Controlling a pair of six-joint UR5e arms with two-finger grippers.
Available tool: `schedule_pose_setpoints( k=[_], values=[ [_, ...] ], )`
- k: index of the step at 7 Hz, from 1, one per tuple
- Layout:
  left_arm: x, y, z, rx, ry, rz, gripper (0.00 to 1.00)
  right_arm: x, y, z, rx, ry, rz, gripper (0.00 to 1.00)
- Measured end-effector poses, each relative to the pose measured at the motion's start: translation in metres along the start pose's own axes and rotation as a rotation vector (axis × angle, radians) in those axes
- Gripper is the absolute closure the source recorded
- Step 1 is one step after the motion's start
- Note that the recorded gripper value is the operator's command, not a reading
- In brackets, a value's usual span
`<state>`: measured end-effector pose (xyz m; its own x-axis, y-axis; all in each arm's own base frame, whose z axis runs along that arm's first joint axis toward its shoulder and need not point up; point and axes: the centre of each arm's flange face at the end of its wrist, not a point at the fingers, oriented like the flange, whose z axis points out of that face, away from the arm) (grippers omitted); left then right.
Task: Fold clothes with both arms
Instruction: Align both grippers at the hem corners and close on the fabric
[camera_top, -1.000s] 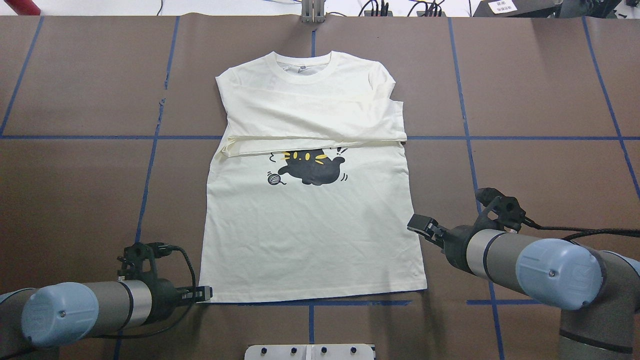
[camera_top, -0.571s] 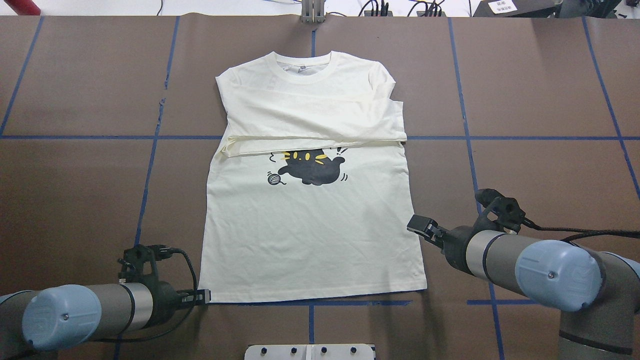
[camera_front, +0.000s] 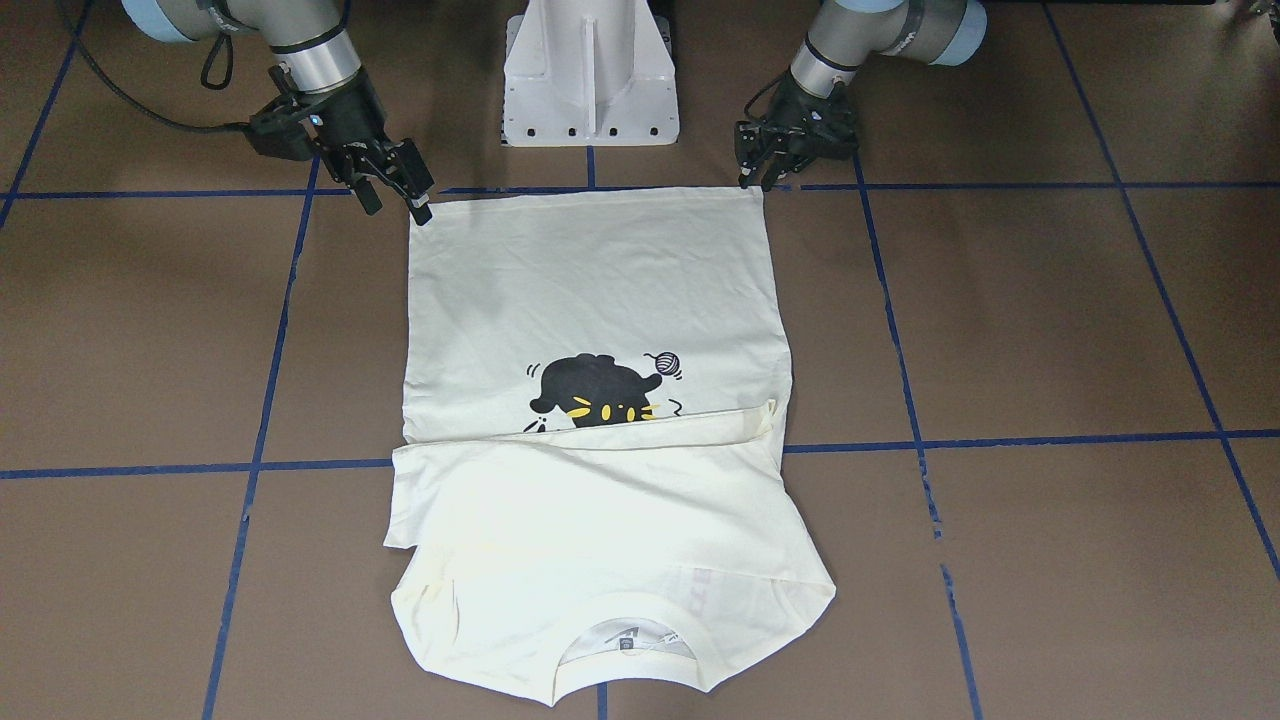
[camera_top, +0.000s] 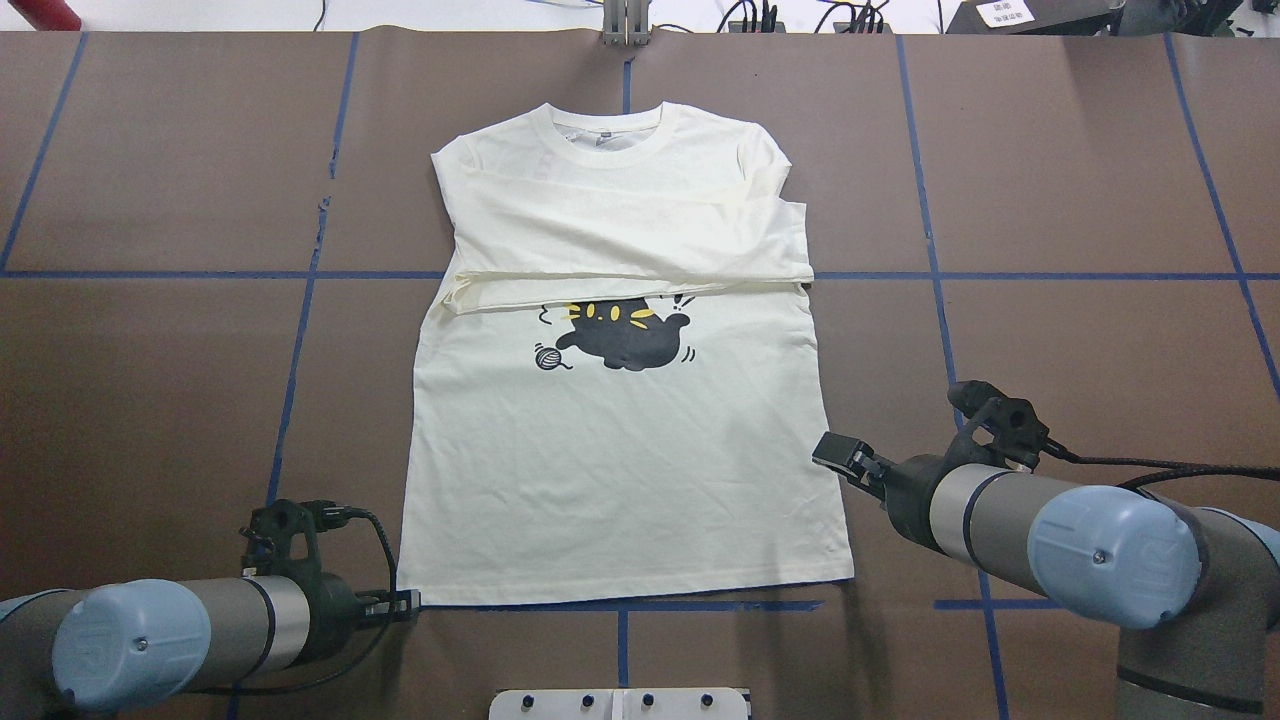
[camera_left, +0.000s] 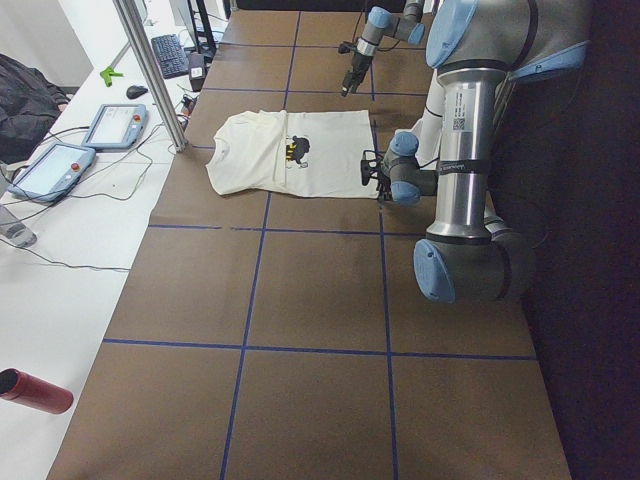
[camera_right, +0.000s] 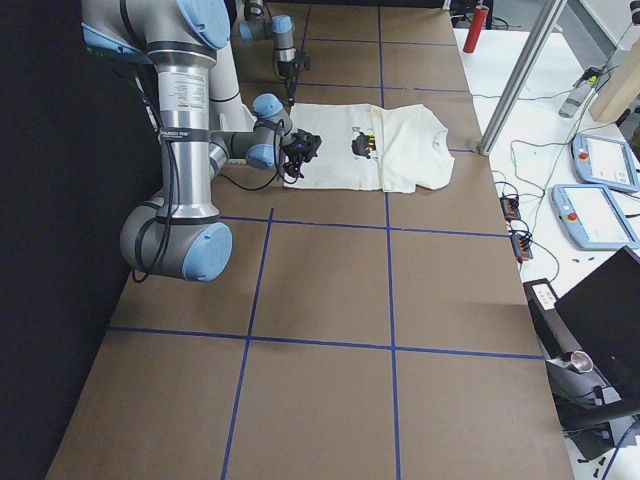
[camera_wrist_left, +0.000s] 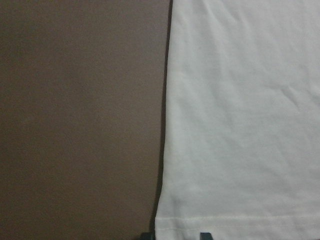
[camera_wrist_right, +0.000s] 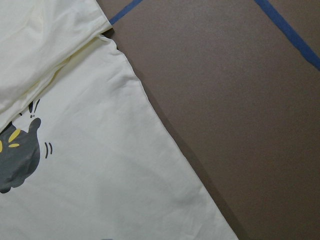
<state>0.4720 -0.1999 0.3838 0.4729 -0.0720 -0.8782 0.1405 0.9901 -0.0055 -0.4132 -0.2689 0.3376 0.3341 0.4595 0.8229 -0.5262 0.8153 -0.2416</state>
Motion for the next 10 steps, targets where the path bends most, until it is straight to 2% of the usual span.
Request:
schedule_pose_setpoints(
  k=[5, 7, 9, 10],
  values=[
    [0.0007, 0.0002, 0.0001, 0.0, 0.001, -0.001, 0.54, 0.0009, 0.0059, 0.001, 0.007, -0.004, 0.005, 0.06],
    [-0.0002, 0.0002, 0.0006, 0.0, -0.001, -0.001, 0.62, 0.0012, 0.0081, 0.0013, 0.008, -0.005, 0.007, 0.06],
    [-0.0002, 0.0001, 0.0007, 0.0, -0.001, -0.001, 0.65, 0.0011, 0.0085, 0.0012, 0.007, -0.007, 0.008, 0.06],
    [0.0003, 0.0001, 0.0009, 0.0, -0.001, -0.001, 0.71, 0.0008, 0.0086, 0.0012, 0.008, -0.007, 0.008, 0.06]
  ],
)
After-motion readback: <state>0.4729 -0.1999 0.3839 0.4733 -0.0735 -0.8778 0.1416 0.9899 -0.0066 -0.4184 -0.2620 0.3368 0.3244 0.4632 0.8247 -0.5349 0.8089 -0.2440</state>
